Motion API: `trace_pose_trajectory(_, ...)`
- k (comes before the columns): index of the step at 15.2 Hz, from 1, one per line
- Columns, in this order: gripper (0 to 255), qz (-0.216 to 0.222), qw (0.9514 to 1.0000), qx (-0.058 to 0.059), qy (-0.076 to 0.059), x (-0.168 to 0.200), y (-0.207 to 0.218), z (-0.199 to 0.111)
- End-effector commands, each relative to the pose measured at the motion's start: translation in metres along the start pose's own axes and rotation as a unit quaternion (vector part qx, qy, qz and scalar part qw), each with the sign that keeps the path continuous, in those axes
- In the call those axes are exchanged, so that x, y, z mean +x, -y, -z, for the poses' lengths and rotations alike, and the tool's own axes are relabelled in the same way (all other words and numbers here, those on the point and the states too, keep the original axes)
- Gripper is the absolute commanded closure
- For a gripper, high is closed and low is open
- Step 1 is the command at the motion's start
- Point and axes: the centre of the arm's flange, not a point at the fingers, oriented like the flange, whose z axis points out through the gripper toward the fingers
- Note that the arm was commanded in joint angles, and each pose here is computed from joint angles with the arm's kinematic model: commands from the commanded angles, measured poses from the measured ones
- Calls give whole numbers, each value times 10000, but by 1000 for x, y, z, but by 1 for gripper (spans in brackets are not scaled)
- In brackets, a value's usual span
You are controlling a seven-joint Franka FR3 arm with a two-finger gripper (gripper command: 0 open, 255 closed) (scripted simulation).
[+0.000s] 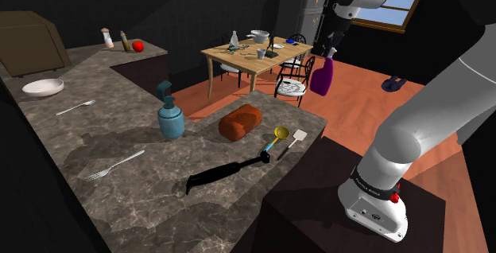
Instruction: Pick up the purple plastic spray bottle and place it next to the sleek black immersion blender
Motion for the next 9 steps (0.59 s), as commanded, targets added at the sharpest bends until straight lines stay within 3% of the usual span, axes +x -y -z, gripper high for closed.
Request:
trace_pose_trajectory(1,255,0,10000,0,1,2,0,11)
trace_pose_trajectory(9,255,0,10000,0,1,11,11,46)
